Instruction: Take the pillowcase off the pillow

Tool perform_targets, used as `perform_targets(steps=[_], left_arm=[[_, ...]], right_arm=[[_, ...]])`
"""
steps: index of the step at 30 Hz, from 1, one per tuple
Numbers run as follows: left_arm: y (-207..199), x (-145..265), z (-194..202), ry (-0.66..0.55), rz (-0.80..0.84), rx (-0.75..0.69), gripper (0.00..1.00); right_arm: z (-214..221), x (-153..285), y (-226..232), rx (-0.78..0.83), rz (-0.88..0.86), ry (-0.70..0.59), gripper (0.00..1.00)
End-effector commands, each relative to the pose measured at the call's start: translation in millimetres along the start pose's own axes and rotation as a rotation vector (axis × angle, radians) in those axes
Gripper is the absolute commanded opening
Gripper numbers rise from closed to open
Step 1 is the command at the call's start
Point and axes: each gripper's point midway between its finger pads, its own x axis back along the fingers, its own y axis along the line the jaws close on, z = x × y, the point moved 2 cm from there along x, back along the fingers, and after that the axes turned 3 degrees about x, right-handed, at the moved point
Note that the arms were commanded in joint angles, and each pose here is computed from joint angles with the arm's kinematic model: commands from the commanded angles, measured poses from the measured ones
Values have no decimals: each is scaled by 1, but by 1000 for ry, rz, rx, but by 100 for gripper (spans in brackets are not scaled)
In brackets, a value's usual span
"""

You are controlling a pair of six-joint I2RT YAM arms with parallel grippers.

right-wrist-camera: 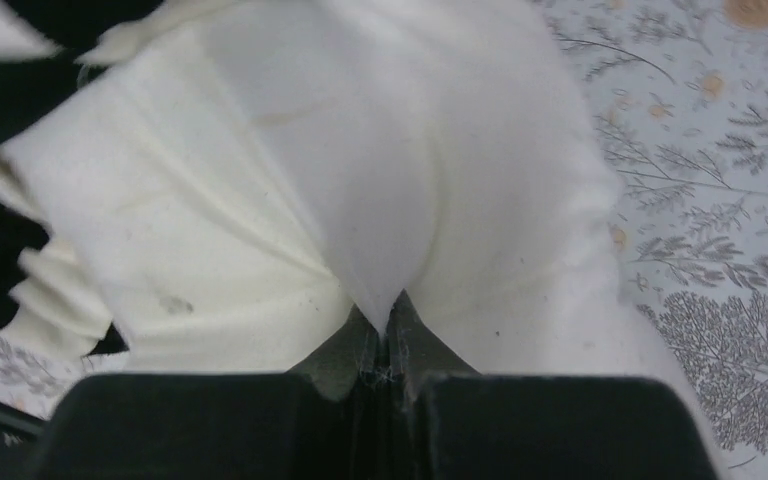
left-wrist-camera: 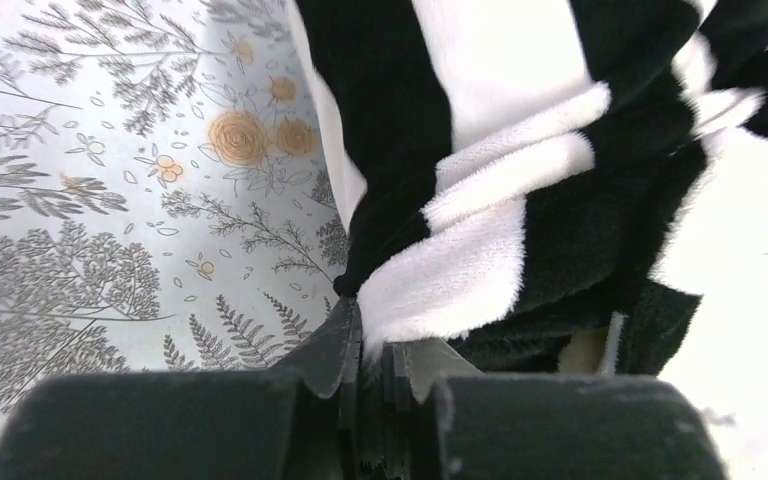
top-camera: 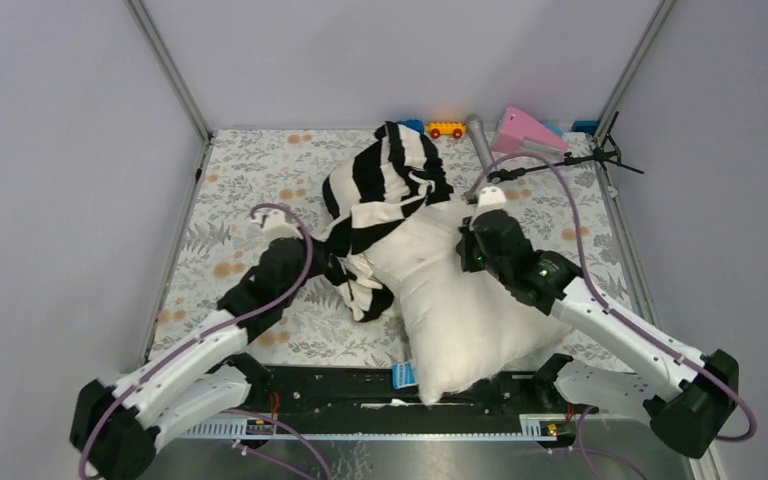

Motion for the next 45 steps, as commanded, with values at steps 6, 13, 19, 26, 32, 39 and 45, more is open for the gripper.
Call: perform_targets(steps=[6, 13, 19, 26, 32, 39, 45], left_arm=[[50, 67, -73, -368, -169, 154, 0], [21, 68, -68, -324, 30, 149, 0], [-1, 34, -34, -117, 80, 21, 0], [-14, 7, 3, 49, 137, -14, 0], [-19, 13, -7, 16, 156, -16, 6], [-27, 37, -30, -42, 200, -24, 76], [-51, 43, -36, 2, 281, -74, 91]], right_arm=[[-40, 18, -98, -325, 201, -211, 0], [-77, -23, -62, -302, -7, -158, 0], [-114, -28, -24, -191, -143, -170, 64], [-102, -2, 34, 104, -171, -145, 100], [-67, -2, 68, 205, -225, -96, 100], [-4, -43, 58, 215, -140, 80, 100], [18, -50, 68, 180, -209, 117, 54]])
